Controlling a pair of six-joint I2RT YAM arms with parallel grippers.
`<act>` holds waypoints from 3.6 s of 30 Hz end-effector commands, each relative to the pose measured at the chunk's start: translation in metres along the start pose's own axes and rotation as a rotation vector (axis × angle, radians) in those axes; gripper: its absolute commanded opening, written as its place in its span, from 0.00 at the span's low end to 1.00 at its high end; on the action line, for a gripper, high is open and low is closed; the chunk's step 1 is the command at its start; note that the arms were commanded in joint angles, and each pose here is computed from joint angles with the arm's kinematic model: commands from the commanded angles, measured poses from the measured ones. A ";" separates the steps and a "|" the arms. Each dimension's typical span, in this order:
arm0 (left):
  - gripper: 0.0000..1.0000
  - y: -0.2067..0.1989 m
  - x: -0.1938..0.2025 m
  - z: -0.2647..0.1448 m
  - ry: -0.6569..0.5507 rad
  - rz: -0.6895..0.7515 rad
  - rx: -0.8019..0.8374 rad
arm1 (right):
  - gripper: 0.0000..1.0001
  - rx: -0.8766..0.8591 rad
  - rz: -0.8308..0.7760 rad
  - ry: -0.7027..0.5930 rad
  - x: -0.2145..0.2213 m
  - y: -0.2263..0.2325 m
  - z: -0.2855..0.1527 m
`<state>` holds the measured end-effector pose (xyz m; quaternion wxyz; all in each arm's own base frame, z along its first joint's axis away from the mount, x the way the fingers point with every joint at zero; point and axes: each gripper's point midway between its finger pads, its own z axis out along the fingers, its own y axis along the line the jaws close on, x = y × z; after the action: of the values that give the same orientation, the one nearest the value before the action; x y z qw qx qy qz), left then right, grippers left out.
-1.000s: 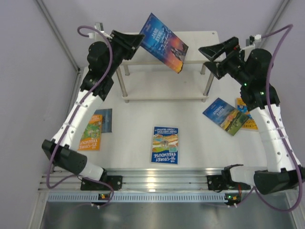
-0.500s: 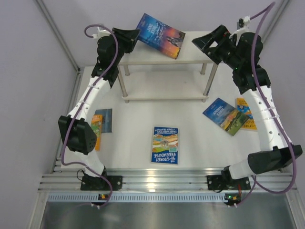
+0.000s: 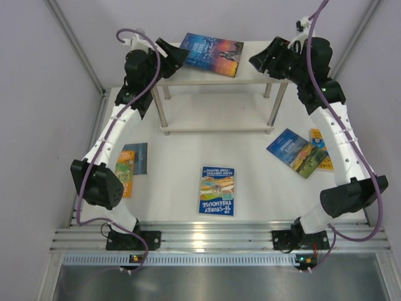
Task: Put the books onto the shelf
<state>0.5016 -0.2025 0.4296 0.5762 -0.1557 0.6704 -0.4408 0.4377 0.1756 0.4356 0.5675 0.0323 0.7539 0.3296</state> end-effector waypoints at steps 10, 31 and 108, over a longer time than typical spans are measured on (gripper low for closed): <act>0.74 -0.029 -0.043 -0.047 0.009 0.310 -0.010 | 0.53 -0.051 0.049 -0.067 -0.018 0.023 0.010; 0.61 -0.003 -0.037 -0.012 0.119 0.208 0.077 | 0.49 -0.063 0.094 -0.014 0.016 0.030 0.064; 0.99 -0.025 -0.018 -0.039 0.117 0.442 0.008 | 0.84 -0.065 -0.149 -0.160 -0.055 -0.018 0.037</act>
<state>0.4854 -0.2039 0.4035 0.5715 0.0135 0.7534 -0.3249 0.5136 0.1691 0.3980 0.5856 0.0011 0.7506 0.3059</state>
